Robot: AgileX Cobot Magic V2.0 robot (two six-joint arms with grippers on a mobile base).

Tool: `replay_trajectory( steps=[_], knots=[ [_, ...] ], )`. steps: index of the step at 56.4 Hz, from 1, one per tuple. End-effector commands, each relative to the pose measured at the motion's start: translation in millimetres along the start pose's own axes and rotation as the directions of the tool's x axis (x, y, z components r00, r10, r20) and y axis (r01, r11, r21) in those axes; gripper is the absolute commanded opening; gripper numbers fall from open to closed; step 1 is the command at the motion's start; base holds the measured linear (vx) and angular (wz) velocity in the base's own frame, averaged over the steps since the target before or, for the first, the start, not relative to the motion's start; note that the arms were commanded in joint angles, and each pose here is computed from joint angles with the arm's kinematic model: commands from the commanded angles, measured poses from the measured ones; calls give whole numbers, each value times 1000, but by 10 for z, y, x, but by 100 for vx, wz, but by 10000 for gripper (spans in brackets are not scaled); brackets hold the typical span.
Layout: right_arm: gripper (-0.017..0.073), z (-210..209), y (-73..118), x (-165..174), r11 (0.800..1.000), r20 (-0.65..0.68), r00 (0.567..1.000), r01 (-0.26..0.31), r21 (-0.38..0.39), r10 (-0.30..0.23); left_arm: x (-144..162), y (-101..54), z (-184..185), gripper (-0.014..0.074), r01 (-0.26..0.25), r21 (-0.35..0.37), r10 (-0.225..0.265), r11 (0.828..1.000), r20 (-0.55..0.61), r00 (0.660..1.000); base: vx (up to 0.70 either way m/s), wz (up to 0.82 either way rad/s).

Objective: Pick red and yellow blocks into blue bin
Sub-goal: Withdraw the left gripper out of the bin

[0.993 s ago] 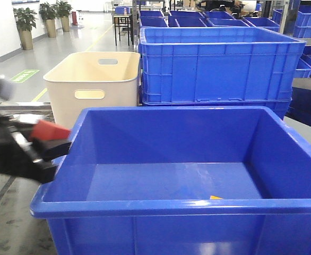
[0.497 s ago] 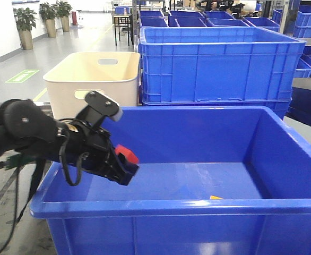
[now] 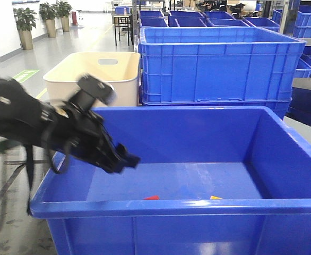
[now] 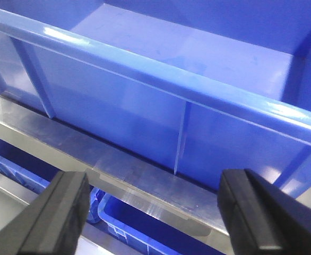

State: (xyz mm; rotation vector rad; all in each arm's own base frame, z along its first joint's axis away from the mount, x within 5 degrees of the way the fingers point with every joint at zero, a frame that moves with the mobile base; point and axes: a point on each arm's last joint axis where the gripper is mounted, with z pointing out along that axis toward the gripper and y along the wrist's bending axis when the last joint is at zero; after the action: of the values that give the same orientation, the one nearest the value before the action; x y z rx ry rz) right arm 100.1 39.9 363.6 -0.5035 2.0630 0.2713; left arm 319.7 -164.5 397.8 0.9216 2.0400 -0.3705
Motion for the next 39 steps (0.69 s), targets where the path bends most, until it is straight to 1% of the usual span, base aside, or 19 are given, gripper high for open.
replay_trajectory(
  steps=[1,2,3,4,5,6,9,12,14,19,22,26,28,31,32,39],
  knots=[
    [544,-52,-14,-121,1000,89,996,-3,21,1,-223,-102,-623,651,56,-67,-46,996,140,989,0,0],
    [544,-52,-14,-121,1000,89,996,-3,21,1,-216,-117,-701,648,63,-76,-53,995,135,989,0,0],
    [544,-52,-14,-121,1000,89,996,-3,21,1,-210,-126,-753,647,90,-80,-79,993,133,988,0,0],
    [544,-52,-14,-121,1000,89,996,-3,21,1,-198,-142,-826,645,100,-88,-88,991,125,988,0,0],
    [544,-52,-14,-121,1000,89,996,-3,21,1,-188,-151,-872,645,126,-92,-115,988,121,986,0,0],
    [544,-52,-14,-121,1000,89,996,-3,21,1,-172,-165,-940,643,136,-101,-125,986,110,986,0,0],
    [544,-52,-14,-121,1000,89,996,-3,21,1,-104,-202,-1095,640,203,-121,-195,972,70,978,0,0],
    [544,-52,-14,-121,1000,89,996,-3,21,1,-18,-233,-1207,638,240,-147,-237,959,39,971,0,0],
    [544,-52,-14,-121,1000,89,996,-3,21,1,49,-250,-1257,637,257,-164,-256,952,25,966,0,0],
    [544,-52,-14,-121,1000,89,996,-3,21,1,241,-297,-1335,630,277,-200,-282,940,0,959,0,0],
    [544,-52,-14,-121,1000,89,996,-3,21,1,405,-344,-1371,627,291,-215,-300,932,-12,954,0,0],
    [544,-52,-14,-121,1000,89,996,-3,21,1,618,-404,-1374,626,305,-223,-320,926,-34,947,0,0],
    [544,-52,-14,-121,1000,89,996,-3,21,1,692,-436,-1403,625,313,-223,-327,923,-27,945,0,0],
    [544,-52,-14,-121,1000,89,996,-3,21,1,827,-480,-1411,624,317,-224,-333,921,-32,943,0,0],
    [544,-52,-14,-121,1000,89,996,-3,21,1,962,-524,-1420,622,329,-225,-344,917,-31,938,0,0],
    [544,-52,-14,-121,1000,89,996,-3,21,1,1290,-617,-1398,616,354,-230,-371,906,-33,928,0,0]
  ],
)
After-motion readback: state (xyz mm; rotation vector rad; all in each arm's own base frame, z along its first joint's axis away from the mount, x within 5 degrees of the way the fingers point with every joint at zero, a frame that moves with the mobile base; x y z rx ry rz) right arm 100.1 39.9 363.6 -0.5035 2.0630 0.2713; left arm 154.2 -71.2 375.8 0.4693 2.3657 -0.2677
